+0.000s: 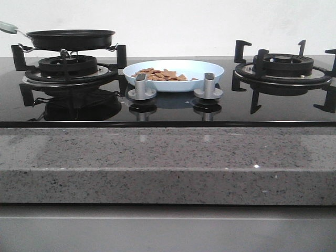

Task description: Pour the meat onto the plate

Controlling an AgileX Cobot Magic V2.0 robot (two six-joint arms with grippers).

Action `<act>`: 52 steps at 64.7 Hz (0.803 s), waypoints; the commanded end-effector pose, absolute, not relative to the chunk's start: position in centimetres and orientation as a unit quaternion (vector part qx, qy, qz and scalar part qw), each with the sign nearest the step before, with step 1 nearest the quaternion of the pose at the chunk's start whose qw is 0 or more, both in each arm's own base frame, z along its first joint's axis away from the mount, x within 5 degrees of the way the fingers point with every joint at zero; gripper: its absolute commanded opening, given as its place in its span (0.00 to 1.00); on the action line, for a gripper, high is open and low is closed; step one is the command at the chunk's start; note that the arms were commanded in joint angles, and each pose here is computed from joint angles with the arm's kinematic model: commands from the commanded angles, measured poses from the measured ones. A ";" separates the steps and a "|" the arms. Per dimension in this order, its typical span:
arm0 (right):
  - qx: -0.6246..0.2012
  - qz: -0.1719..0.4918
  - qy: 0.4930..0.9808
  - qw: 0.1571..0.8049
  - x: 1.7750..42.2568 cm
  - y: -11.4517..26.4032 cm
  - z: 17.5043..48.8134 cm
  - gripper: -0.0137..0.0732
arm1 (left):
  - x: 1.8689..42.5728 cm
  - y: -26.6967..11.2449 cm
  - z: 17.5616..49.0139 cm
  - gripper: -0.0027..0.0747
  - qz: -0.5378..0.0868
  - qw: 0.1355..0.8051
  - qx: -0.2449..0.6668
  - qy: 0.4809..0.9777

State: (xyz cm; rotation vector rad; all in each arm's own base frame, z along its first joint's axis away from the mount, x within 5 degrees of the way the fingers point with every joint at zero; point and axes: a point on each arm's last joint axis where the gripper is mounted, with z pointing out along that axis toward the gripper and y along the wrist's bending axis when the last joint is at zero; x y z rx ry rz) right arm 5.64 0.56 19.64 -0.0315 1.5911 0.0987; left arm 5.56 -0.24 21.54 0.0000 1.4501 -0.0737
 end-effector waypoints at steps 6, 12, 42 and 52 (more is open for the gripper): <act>-0.009 0.032 0.675 0.737 5.5 0.3 20.7 0.02 | 5.3 -0.1 22.2 0.01 -0.039 0.777 -0.009 0.628; -0.004 0.029 0.657 0.753 5.4 0.2 21.2 0.02 | 5.3 -0.1 22.2 0.01 -0.039 0.777 -0.009 0.628; -0.003 0.028 0.627 0.779 5.3 0.2 21.8 0.02 | 5.3 -0.1 22.2 0.01 -0.039 0.777 -0.009 0.628; -0.003 0.028 0.627 0.779 5.3 0.2 21.8 0.02 | 5.3 -0.1 22.2 0.01 -0.039 0.777 -0.009 0.628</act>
